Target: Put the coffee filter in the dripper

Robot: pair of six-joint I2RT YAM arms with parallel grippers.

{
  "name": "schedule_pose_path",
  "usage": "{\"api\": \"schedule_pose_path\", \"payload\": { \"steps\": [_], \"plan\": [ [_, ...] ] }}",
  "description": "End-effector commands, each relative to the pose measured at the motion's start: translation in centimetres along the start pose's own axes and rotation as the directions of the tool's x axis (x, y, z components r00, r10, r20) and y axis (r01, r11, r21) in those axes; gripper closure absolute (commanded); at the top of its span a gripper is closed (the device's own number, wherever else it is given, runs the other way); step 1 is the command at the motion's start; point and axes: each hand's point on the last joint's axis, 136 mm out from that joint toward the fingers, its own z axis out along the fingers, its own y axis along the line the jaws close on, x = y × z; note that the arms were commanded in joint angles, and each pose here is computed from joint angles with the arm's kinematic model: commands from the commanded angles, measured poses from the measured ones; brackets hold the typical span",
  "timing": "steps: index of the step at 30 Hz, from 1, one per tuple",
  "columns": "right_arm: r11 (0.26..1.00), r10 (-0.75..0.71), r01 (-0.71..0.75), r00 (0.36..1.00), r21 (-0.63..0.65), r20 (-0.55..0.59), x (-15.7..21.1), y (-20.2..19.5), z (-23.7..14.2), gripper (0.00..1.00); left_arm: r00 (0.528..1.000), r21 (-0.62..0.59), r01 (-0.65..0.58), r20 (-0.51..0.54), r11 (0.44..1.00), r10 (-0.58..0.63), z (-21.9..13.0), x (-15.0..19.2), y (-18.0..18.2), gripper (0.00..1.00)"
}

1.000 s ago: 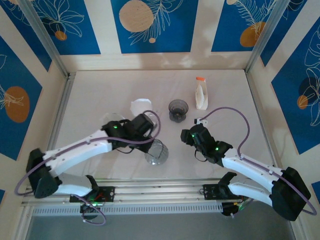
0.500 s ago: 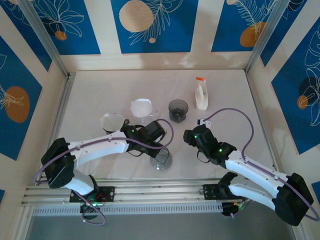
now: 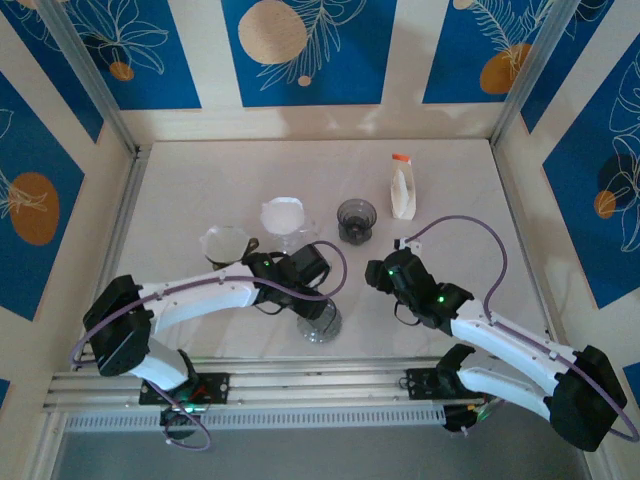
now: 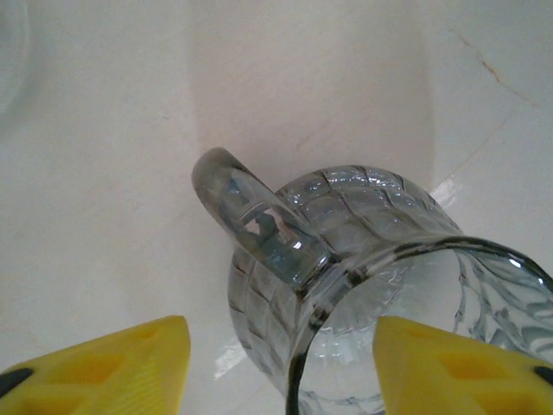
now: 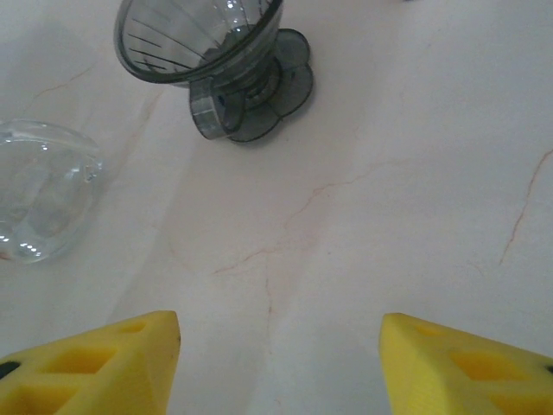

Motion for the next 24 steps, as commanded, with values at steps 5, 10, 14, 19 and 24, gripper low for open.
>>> {"api": "schedule_pose_path", "payload": {
  "steps": [5,10,14,19,24],
  "plan": [
    [0.999,0.012,-0.013,1.0,-0.042,-0.013,-3.7,2.8,0.6,0.31,0.954,0.051,-0.018,0.301,0.999,0.002,-9.5,-6.6,-1.3,0.01],
    [0.996,0.084,-0.085,0.989,-0.001,-0.123,-6.3,2.5,3.3,0.36,0.89,0.044,-0.026,0.455,0.999,0.003,-14.6,-8.3,-0.6,0.0],
    [0.997,0.07,-0.066,0.982,0.03,-0.175,-7.8,3.0,5.9,0.42,0.803,0.035,-0.007,0.596,0.999,-0.015,-18.4,-8.2,0.9,0.0],
    [0.991,0.08,-0.057,0.977,0.121,-0.199,-9.3,1.7,8.9,0.47,0.723,0.022,0.0,0.691,1.0,-0.015,-20.9,-6.7,2.5,0.0],
    [0.979,0.087,-0.045,0.974,0.2,-0.208,-10.0,0.5,10.7,0.48,0.669,-0.016,0.057,0.743,0.998,-0.026,-21.8,-5.1,4.8,0.0]
  ]
}}
